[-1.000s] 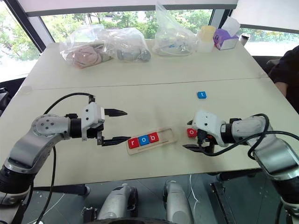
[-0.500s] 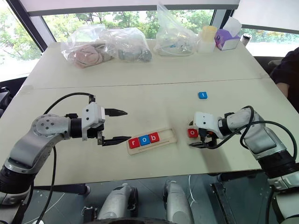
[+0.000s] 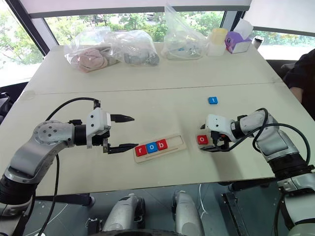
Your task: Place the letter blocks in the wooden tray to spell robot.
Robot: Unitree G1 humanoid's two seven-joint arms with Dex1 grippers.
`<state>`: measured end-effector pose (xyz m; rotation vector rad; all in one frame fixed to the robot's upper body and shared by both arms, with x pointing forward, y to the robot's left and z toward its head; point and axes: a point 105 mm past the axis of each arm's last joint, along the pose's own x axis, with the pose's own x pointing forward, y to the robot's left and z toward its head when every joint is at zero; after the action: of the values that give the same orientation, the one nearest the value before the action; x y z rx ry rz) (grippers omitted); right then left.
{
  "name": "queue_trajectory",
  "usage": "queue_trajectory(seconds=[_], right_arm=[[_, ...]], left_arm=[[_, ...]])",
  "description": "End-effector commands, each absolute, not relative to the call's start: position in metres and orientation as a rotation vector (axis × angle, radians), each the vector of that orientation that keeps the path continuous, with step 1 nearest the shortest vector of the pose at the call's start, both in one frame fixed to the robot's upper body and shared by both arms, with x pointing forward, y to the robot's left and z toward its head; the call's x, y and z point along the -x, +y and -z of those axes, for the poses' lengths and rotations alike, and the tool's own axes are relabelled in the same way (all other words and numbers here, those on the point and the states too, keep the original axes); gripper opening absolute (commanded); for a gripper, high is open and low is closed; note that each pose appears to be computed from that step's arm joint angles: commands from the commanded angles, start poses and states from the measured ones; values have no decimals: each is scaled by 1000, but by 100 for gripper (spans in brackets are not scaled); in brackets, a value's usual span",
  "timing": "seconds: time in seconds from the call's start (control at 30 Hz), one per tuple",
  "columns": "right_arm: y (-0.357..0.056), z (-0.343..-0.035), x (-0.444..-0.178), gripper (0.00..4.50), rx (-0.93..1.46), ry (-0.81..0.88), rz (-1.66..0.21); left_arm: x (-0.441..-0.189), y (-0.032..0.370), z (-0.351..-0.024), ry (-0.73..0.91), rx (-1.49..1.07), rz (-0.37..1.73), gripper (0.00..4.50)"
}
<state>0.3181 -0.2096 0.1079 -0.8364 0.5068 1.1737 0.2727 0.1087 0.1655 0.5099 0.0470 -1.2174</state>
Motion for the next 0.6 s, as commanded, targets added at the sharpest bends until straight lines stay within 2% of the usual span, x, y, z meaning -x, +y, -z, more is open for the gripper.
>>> queue_trajectory(seconds=[0.03,0.07,0.17,0.2,0.37,0.5,0.6], right_arm=[[-214,-107,-320,360,840,519,-1152],[-213,-108,-320,317,836,517,-1155],[-207,-111,-316,151,807,501,-1173],[-205,-112,-316,110,802,496,-1173],[-193,-128,-315,111,810,448,-1187],[-168,-151,-312,111,808,370,-1250],[-147,-157,-306,111,815,340,-1329]], left_arm=[[-271,106,-175,3,-539,1217,450],[-271,106,-175,2,-540,1217,450],[-271,107,-175,2,-542,1218,450],[-271,107,-175,2,-542,1218,450],[-271,108,-175,4,-545,1222,450],[-271,108,-175,3,-549,1226,450],[-272,108,-175,0,-549,1226,450]])
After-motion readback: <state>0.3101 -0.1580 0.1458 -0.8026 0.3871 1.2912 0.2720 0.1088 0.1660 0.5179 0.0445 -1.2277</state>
